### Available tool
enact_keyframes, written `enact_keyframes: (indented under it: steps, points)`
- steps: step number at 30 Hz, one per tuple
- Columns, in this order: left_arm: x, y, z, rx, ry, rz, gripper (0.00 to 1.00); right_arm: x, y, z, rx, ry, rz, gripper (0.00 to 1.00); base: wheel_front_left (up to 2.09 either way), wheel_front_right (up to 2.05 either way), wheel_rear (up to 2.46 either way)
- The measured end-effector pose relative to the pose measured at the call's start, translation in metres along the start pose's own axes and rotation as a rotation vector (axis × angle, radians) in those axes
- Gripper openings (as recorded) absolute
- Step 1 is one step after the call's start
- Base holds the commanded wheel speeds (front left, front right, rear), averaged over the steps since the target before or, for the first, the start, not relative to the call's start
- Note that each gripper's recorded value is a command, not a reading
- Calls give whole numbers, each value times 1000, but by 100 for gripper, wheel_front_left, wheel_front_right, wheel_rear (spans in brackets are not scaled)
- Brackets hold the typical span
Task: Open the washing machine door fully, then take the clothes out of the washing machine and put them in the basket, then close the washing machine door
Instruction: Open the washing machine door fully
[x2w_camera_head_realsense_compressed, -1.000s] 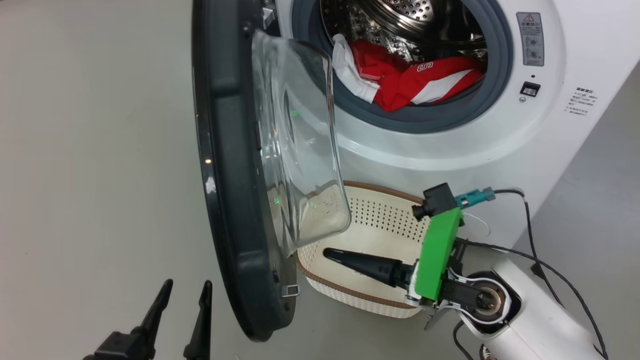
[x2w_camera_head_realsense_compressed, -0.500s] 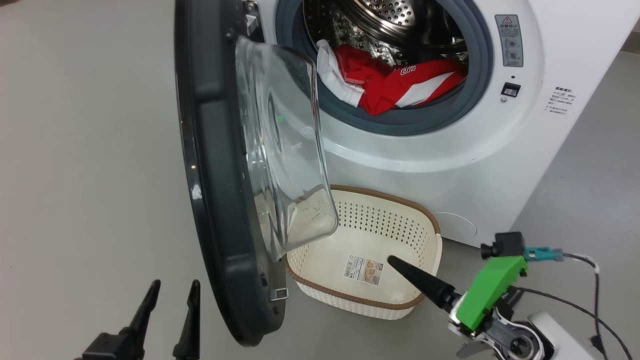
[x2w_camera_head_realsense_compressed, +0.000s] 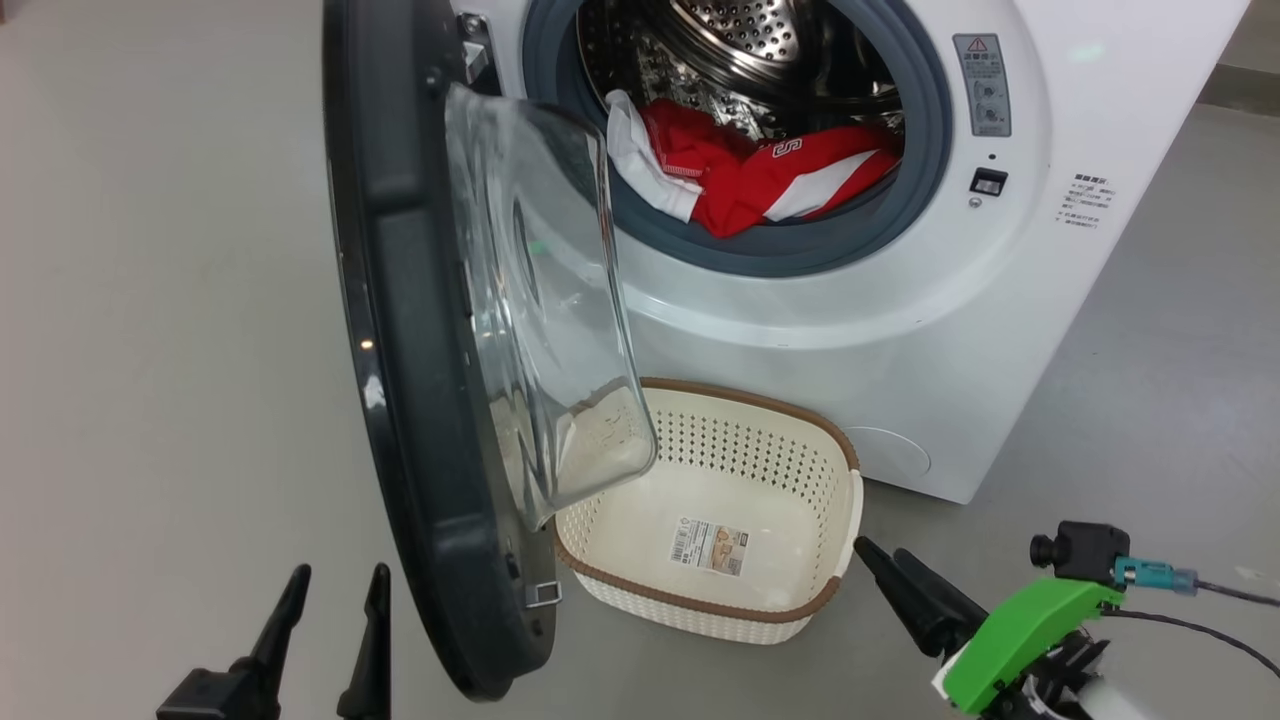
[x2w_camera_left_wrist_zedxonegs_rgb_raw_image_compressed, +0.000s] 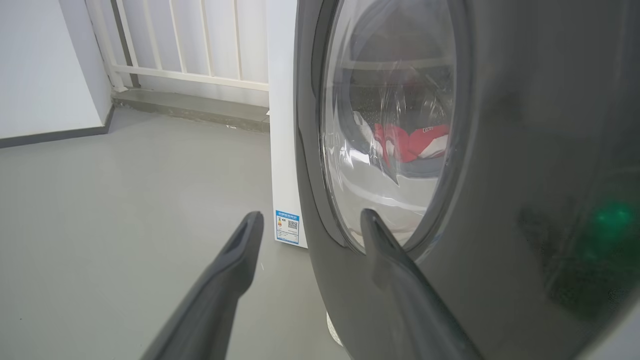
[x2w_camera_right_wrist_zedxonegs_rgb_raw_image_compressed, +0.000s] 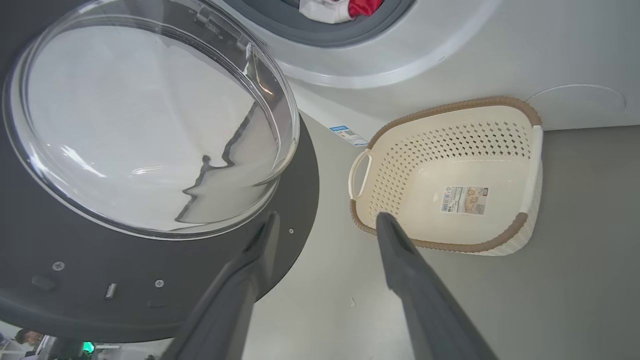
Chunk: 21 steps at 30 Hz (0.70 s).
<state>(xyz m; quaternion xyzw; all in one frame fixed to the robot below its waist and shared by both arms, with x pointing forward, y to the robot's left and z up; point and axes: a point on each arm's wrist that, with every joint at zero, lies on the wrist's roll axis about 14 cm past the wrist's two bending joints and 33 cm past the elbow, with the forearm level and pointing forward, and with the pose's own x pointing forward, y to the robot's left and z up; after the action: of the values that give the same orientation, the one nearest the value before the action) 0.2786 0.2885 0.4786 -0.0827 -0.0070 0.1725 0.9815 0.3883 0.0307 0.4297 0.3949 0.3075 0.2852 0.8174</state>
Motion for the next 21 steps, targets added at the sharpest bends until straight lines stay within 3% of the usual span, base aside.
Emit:
enact_keyframes:
  steps: [16,21]
  points:
    - [-2,0,-3,0,8,0,100,-11,-22,3,-260,-110,-49,100,0,0,0]
    - [-5,1,-9,1,26,3,100,-9,-14,35,-357,-208,-36,100,0,0,0]
